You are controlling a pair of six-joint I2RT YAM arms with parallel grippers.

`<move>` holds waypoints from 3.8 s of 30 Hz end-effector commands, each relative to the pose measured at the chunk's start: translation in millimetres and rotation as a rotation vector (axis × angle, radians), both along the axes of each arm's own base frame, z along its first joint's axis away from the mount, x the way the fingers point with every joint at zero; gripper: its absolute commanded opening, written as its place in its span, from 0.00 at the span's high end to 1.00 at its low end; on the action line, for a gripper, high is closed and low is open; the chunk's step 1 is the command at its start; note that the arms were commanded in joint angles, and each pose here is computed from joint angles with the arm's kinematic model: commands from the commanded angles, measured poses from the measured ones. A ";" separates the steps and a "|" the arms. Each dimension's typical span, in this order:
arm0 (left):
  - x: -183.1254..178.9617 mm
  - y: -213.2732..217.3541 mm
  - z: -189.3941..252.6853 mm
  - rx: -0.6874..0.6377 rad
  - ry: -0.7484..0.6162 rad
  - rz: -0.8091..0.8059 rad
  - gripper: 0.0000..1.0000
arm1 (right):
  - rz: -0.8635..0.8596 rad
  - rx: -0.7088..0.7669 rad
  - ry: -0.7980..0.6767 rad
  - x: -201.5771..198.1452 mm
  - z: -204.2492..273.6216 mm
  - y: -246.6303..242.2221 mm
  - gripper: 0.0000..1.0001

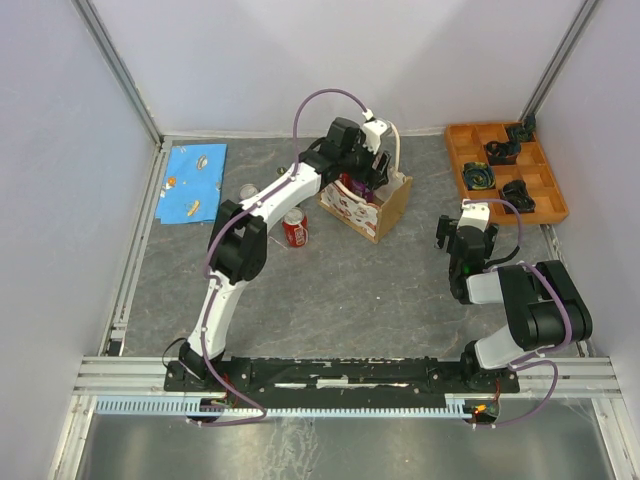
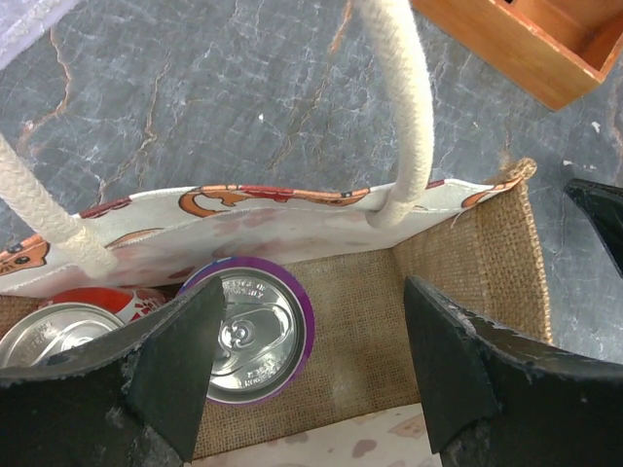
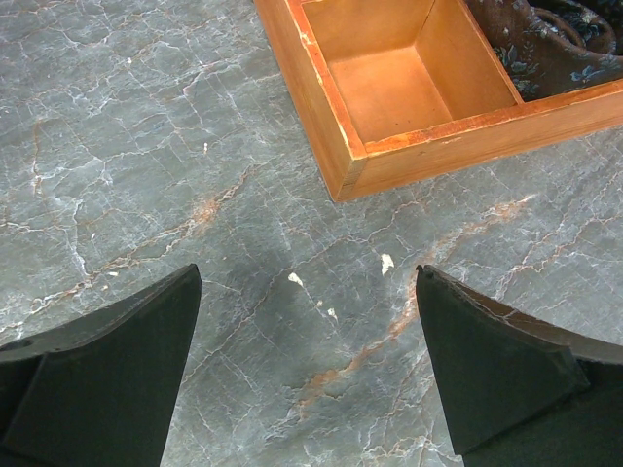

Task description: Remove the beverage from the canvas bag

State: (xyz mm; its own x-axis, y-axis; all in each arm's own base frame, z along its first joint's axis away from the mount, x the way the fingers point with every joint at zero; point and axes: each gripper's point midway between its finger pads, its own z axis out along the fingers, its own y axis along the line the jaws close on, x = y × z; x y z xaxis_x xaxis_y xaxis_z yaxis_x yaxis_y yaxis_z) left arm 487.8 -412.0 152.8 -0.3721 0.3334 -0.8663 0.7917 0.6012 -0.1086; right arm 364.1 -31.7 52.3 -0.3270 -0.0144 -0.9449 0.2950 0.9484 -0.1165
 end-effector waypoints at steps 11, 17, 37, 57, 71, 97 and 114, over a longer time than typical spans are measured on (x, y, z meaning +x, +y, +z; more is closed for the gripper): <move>25.6 6.8 24.4 0.037 -0.143 0.060 0.15 | -0.003 0.008 -0.082 13.8 22.7 1.0 0.01; 30.6 9.4 -11.3 0.096 -0.109 0.071 0.15 | -0.002 0.009 -0.083 13.9 22.6 1.1 0.01; 15.9 33.5 -67.7 0.236 -0.007 0.097 0.17 | -0.003 0.008 -0.082 13.9 22.5 0.9 0.01; 11.7 34.2 -85.5 0.234 0.016 0.101 0.27 | -0.002 0.008 -0.081 13.6 22.3 1.1 0.01; 12.9 24.9 26.9 0.064 -0.144 0.080 0.97 | -0.003 0.007 -0.081 13.6 22.2 0.8 0.01; -43.7 122.6 286.8 -0.122 -0.480 0.258 0.97 | -0.003 0.008 -0.083 13.8 22.7 0.9 0.01; -122.6 267.5 192.8 -0.043 -0.359 0.645 0.97 | -0.003 0.009 -0.082 13.7 22.5 1.0 0.01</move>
